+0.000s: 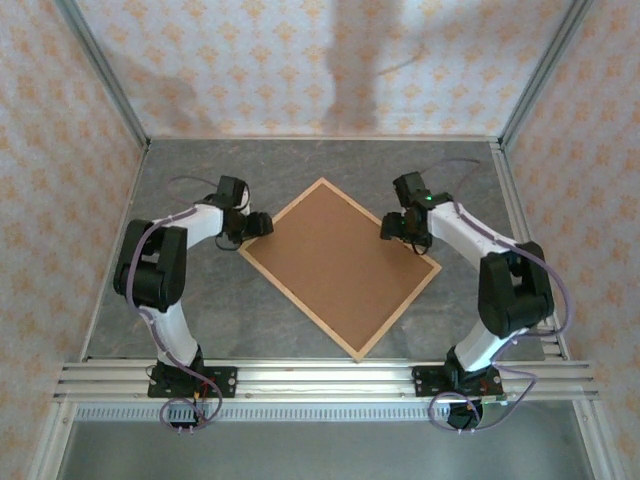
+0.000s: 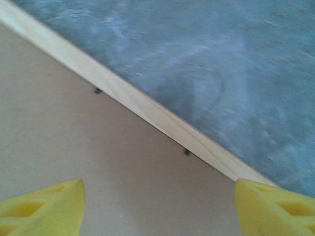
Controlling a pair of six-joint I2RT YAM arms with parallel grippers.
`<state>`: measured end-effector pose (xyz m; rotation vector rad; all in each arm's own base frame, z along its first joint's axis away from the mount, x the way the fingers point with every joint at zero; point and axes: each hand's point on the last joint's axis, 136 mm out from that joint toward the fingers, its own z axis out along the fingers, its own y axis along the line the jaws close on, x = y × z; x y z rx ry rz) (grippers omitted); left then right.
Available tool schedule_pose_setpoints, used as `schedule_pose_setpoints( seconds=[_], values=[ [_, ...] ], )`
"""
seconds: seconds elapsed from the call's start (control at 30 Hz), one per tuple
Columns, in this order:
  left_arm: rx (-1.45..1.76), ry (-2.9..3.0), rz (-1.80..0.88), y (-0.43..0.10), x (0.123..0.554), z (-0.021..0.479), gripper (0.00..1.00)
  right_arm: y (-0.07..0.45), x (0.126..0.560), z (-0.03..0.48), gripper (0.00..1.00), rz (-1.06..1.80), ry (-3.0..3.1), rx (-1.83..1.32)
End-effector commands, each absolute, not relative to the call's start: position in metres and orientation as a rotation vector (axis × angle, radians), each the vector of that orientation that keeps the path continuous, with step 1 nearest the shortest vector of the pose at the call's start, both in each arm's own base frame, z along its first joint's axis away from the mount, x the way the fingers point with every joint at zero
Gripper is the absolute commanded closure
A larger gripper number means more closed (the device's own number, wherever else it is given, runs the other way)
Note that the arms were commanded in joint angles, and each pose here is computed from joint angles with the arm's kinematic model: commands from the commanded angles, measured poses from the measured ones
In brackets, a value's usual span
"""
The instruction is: Put the photo into the frame
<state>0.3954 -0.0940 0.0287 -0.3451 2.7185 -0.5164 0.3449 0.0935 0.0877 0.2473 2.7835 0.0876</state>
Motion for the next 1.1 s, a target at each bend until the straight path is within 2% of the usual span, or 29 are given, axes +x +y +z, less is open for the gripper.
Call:
schedule_pose_setpoints(
  seconds=[0.0, 0.13, 0.3, 0.47, 0.63, 0.7, 0.87, 1.07],
  values=[
    [-0.368, 2.729, -0.662, -0.11, 0.37, 0.033, 0.43, 0.058, 0.31, 0.091, 0.18, -0.019, 2.818, 0.408],
    [-0.37, 2.676, -0.59, -0.101, 0.372, 0.041, 0.47, 0.039, 0.289, 0.077, 0.15, 0.003, 2.832, 0.558],
    [-0.301, 2.671, -0.412, -0.092, 0.396, 0.042, 0.34, 0.048, 0.28, 0.057, 0.13, 0.117, 2.845, 0.659],
    [-0.192, 2.732, -0.317, -0.106, 0.409, 0.029, 0.32, 0.058, 0.279, 0.042, 0.13, 0.21, 2.841, 0.708],
    [-0.142, 2.783, -0.337, -0.116, 0.413, 0.01, 0.33, 0.07, 0.288, 0.034, 0.13, 0.309, 2.832, 0.707],
    [-0.129, 2.788, -0.351, -0.119, 0.416, 0.007, 0.36, 0.073, 0.294, 0.033, 0.13, 0.331, 2.825, 0.696],
    [-0.126, 2.807, -0.346, -0.119, 0.405, 0.008, 0.55, 0.079, 0.312, 0.036, 0.15, 0.362, 2.803, 0.652],
    [-0.193, 2.865, -0.194, -0.091, 0.351, 0.003, 0.7, 0.107, 0.347, 0.042, 0.19, 0.534, 2.797, 0.56]
  ],
)
